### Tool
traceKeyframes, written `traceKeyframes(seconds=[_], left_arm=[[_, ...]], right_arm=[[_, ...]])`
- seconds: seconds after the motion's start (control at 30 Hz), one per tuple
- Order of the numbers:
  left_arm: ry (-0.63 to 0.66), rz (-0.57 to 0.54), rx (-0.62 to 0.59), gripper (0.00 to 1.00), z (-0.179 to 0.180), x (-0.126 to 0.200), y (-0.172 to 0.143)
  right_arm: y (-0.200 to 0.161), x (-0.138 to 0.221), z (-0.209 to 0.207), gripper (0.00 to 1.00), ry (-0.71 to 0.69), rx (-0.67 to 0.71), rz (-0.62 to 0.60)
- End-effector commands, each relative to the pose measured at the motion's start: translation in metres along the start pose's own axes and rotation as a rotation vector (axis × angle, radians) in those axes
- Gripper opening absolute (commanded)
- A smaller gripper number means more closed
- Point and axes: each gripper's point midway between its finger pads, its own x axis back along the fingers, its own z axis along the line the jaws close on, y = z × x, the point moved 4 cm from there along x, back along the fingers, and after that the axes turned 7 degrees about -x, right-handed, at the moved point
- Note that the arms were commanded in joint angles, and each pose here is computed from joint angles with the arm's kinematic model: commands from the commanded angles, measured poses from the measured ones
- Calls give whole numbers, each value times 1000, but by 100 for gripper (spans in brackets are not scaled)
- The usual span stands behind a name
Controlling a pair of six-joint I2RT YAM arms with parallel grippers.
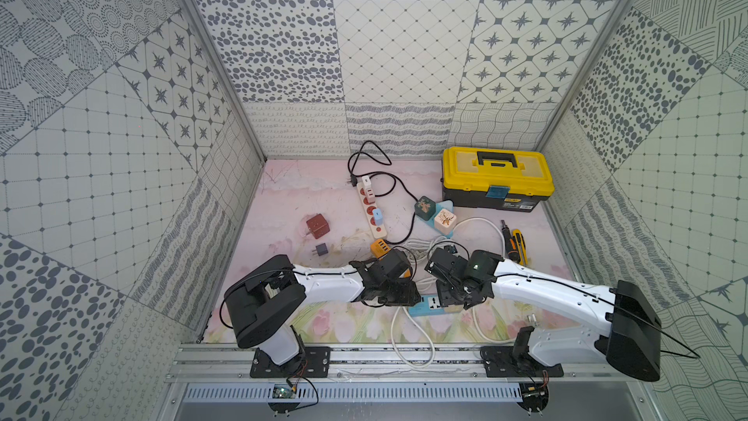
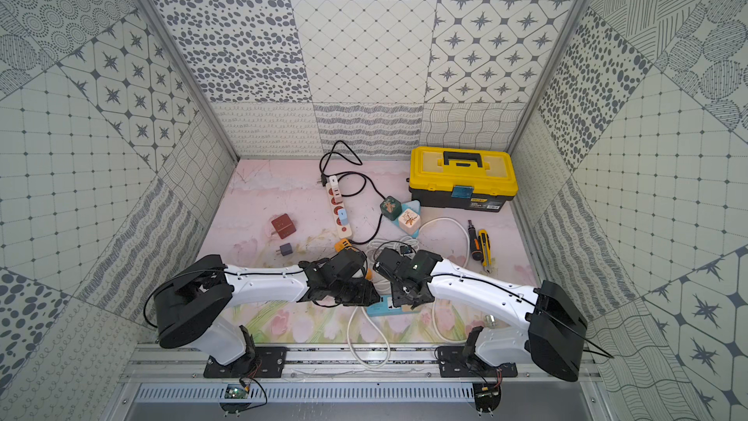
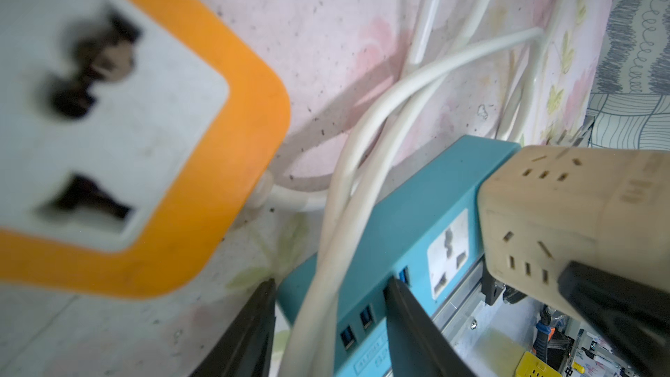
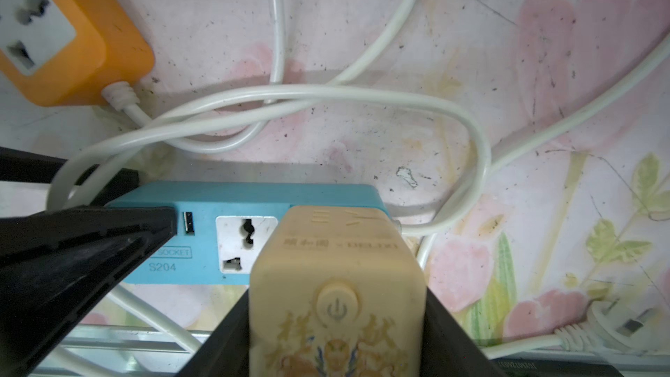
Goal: Pull the plug off the socket
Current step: Remove the plug from the socket.
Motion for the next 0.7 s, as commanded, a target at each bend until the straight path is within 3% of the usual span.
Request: traceKeyframes(seconds=[0.0,0.13,0.23,0.37,0.53,0.67], left_arm=[[376,111,18,52,69,4,-34],[374,110,17,52,68,3,-32],[379,121,10,52,67,2,-31],[382,123,4,52,66,1,-30],[389,117,-3,52,68,2,-29],[374,116,-4,52,66,1,-28]], right_arm=[[2,16,16,42,183,28,-53],[-23,23,29,41,141,157,-116],[-26,31,50,41,14,234,-167],[-2,34,38,42,-137,184,-192],[19,45,8,42,121,5,-178],[9,59,7,41,291,2,-179]])
